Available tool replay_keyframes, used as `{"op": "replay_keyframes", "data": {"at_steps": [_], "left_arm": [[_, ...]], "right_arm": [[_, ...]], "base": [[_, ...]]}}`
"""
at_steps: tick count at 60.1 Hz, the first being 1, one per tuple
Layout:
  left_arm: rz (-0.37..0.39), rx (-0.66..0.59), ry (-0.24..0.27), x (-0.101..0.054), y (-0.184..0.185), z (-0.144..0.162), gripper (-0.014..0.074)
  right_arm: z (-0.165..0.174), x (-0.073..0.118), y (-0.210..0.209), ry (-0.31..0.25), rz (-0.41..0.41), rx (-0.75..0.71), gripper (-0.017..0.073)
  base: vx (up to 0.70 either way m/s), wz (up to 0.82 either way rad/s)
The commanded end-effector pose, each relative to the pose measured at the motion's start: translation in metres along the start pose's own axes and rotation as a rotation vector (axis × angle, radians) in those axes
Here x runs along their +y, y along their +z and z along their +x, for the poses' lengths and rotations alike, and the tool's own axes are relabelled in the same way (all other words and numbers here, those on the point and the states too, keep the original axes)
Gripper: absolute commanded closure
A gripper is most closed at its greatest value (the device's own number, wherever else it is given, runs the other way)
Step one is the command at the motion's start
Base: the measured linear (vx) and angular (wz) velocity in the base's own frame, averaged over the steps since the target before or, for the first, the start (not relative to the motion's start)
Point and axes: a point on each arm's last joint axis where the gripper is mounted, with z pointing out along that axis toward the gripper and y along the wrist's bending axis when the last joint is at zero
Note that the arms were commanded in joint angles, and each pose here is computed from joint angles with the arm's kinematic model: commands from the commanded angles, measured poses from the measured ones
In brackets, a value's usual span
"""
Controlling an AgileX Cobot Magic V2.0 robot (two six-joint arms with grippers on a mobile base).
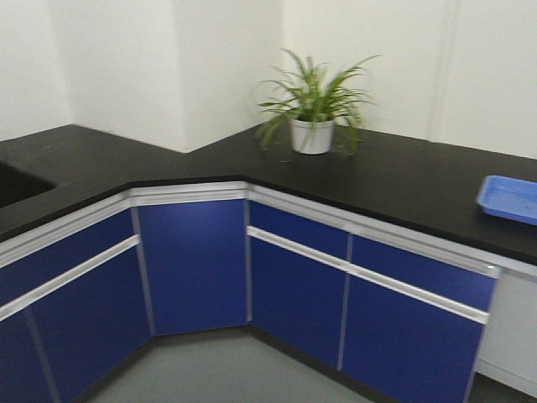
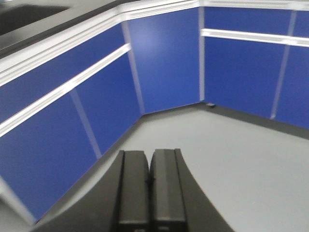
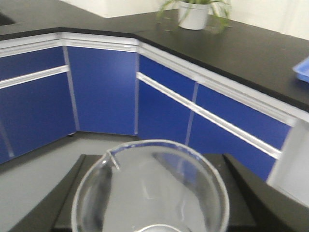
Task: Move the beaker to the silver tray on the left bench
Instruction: 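Drive the base to the bench with the silver tray, holding the beaker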
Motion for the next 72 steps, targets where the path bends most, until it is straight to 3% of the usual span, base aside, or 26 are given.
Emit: {"op": "replay_keyframes", "data": {"at_steps": [1, 38, 72], "left_arm": [[0.006, -0.064, -0.003, -0.0007, 0.0016, -0.0009, 0.0592], [0.006, -0.064, -0.003, -0.0007, 0.0016, -0.0009, 0.0592], [0.006, -0.064, -0.003, -0.0007, 0.0016, -0.0009, 0.0592]], "right_arm": [[-0.0156, 0.0024, -0.0028, -0.013, -0.031, -0.089, 0.0571], [-0.0156, 0.0024, -0.0028, -0.013, -0.031, -0.089, 0.0571], [-0.0156, 0.0024, -0.0028, -0.013, -0.031, -0.089, 0.0571]], "base": [[-0.32, 0.58], [-0.22, 0.61], [-0.02, 0.47]]}}
